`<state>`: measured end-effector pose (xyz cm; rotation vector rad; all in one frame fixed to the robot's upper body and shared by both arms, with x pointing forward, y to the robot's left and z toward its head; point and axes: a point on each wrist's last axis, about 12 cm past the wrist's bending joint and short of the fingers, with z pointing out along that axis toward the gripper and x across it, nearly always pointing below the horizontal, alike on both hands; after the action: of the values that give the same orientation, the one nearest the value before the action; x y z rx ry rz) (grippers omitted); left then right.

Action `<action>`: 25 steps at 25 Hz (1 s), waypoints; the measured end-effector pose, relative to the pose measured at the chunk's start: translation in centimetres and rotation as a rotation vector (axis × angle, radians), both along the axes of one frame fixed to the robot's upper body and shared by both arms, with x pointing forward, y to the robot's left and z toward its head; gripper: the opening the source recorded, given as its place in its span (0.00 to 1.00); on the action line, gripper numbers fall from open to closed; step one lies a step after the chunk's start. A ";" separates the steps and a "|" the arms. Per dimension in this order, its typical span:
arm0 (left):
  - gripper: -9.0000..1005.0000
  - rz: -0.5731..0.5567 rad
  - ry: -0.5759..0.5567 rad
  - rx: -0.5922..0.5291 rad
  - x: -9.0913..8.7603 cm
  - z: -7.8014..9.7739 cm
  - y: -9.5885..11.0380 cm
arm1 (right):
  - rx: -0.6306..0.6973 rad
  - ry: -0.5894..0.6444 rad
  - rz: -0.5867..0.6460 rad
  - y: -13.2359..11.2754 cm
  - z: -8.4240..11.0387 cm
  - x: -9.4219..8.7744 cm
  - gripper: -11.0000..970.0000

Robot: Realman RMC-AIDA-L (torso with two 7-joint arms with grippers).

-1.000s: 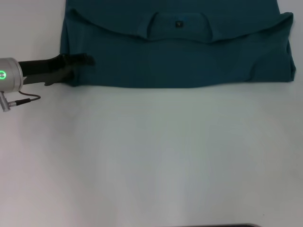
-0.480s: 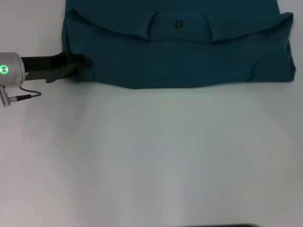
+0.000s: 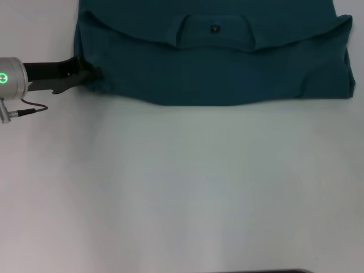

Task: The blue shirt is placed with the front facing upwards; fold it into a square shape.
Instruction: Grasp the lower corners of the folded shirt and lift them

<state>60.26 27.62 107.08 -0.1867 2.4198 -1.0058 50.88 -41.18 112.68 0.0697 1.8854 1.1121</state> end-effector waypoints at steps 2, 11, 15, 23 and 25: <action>0.11 0.000 -0.001 0.004 0.0 0.0 0.1 | -0.002 0.003 0.001 -0.1 0.1 0.0 0.77; 0.03 -0.012 0.005 0.012 0.1 0.3 0.1 | -0.133 0.176 0.028 -1.8 0.7 1.2 0.77; 0.03 -0.016 0.003 0.014 0.2 0.4 0.1 | -0.183 0.308 -0.022 -3.7 1.9 2.2 0.77; 0.03 -0.027 -0.012 0.011 0.7 1.3 0.1 | -0.412 0.480 0.009 -2.7 3.0 5.6 0.77; 0.03 -0.031 -0.018 0.007 0.8 1.7 0.1 | -0.444 0.480 0.050 -1.6 2.6 6.4 0.77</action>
<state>61.09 27.75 108.83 -0.1378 2.4169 -1.0077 57.25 -42.75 115.28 0.0395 2.5390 0.7218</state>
